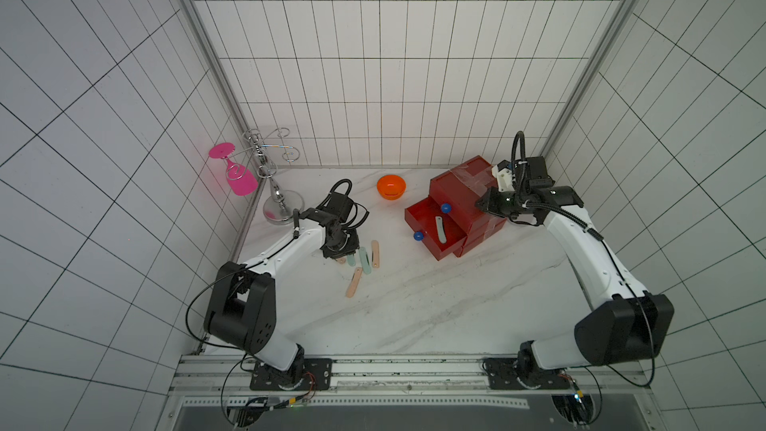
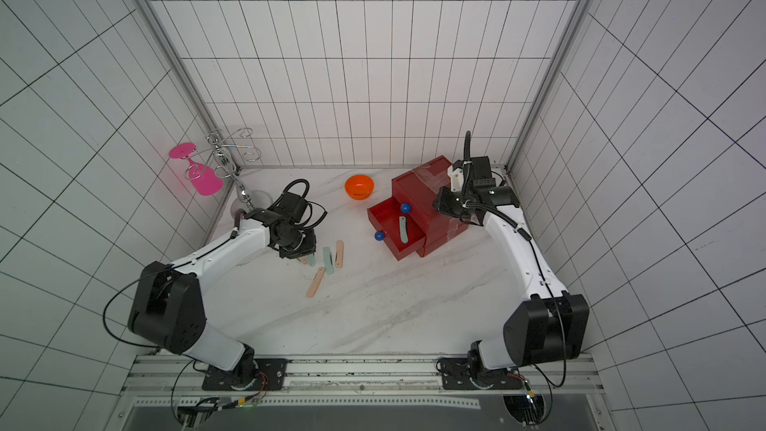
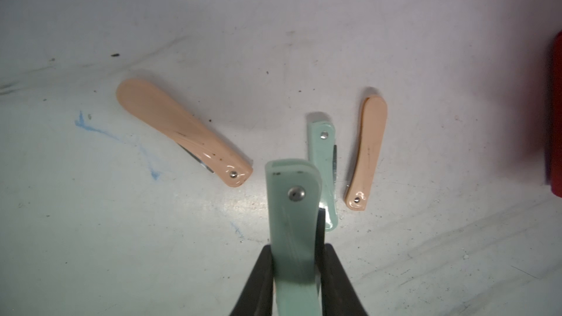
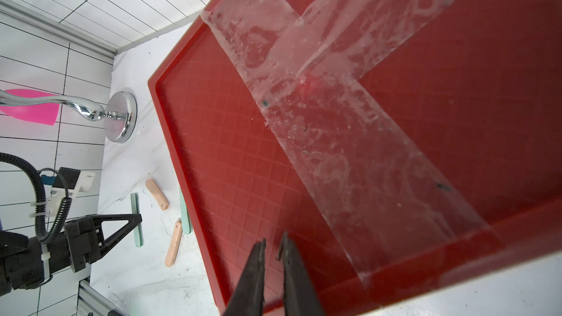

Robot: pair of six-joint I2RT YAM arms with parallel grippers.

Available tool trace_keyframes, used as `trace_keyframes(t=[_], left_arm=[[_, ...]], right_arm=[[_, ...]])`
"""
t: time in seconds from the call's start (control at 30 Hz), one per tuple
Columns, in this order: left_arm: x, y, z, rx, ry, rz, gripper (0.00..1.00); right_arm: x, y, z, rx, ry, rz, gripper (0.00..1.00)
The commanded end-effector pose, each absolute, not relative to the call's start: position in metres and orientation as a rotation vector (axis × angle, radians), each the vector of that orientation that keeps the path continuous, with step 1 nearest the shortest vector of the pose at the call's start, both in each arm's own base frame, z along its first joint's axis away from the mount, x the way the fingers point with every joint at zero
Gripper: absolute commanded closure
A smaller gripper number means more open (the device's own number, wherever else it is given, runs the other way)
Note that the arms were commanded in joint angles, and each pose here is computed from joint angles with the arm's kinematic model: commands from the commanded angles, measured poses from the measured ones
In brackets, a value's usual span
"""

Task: Place the fruit knives into the drawer by color
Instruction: Place the fruit knife in the drawer.

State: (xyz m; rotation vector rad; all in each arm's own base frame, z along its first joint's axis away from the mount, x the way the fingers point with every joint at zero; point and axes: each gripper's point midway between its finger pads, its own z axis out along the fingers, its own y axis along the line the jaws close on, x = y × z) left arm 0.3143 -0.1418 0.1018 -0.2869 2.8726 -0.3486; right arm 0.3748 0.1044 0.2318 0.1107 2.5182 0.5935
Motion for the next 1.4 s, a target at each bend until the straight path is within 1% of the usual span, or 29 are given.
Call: trace_keyframes(t=[0.0,0.23,0.47,0.87,1.03,1.37], left_arm=[[0.324,-0.163,0.109,-0.265,2.863,-0.399,0.75],[0.342,-0.212,0.126,-0.161,2.841,-0.502,0.75],[0.359,-0.268,0.152,-0.056,2.79,-0.694,0.75],[0.37,-0.359,0.203,0.077,2.653,-0.95,0.75],[0.374,-0.382,0.206,0.087,2.619,-1.013,0.75],[0.378,-0.403,0.182,0.077,2.641,-1.018,0.75]], right_arm=[[0.314,0.091,0.145,0.245,2.932,0.482,0.84],[0.314,0.092,0.142,0.246,2.939,0.48,0.85],[0.315,0.093,0.141,0.24,2.942,0.476,0.84],[0.315,0.095,0.138,0.238,2.949,0.483,0.84],[0.314,0.094,0.136,0.239,2.954,0.478,0.85],[0.314,0.095,0.135,0.238,2.955,0.482,0.84]])
